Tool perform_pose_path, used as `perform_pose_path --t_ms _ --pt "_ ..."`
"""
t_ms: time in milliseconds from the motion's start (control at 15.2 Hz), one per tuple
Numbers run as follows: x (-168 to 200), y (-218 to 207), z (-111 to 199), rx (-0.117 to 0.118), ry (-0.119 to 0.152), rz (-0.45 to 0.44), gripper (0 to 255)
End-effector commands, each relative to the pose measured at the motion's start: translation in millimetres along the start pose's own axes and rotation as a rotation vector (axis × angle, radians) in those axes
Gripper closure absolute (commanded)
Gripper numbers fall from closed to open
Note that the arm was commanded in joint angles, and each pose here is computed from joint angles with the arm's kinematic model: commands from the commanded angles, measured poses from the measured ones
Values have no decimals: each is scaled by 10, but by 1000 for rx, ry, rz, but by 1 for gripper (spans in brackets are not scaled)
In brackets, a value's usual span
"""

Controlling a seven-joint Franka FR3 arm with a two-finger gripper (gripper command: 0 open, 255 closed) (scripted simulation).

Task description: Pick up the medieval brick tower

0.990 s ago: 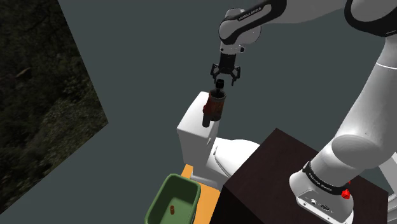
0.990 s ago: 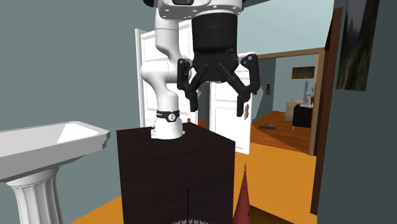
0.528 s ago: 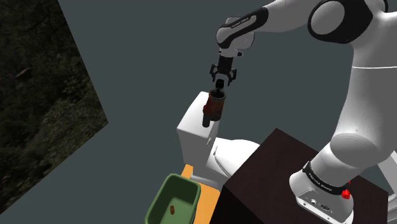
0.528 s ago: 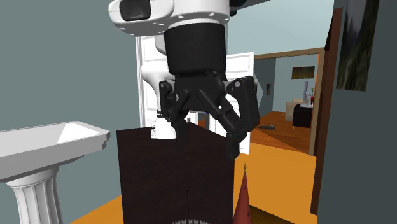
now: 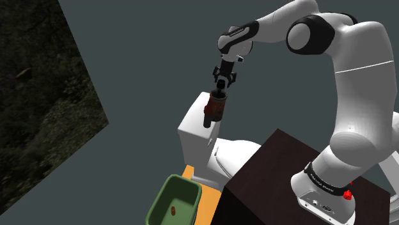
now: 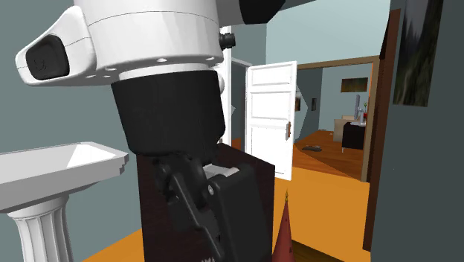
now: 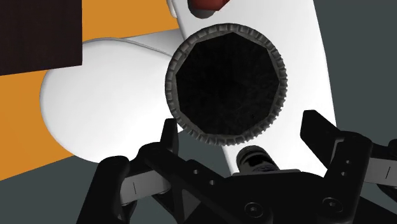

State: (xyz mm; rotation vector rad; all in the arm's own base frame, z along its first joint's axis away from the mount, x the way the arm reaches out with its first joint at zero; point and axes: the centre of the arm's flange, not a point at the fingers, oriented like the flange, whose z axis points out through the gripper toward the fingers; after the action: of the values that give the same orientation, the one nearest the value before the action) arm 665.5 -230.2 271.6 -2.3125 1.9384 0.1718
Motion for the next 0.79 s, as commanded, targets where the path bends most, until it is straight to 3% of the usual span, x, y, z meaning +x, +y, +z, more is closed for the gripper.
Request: perform_pose_path --t_ms 0,462,528,726 --pt "46 -17 106 3 0 8 0" --pt "85 -12 344 3 0 8 0" --pt "86 -12 343 3 0 8 255" --pt "86 -13 344 3 0 8 255"
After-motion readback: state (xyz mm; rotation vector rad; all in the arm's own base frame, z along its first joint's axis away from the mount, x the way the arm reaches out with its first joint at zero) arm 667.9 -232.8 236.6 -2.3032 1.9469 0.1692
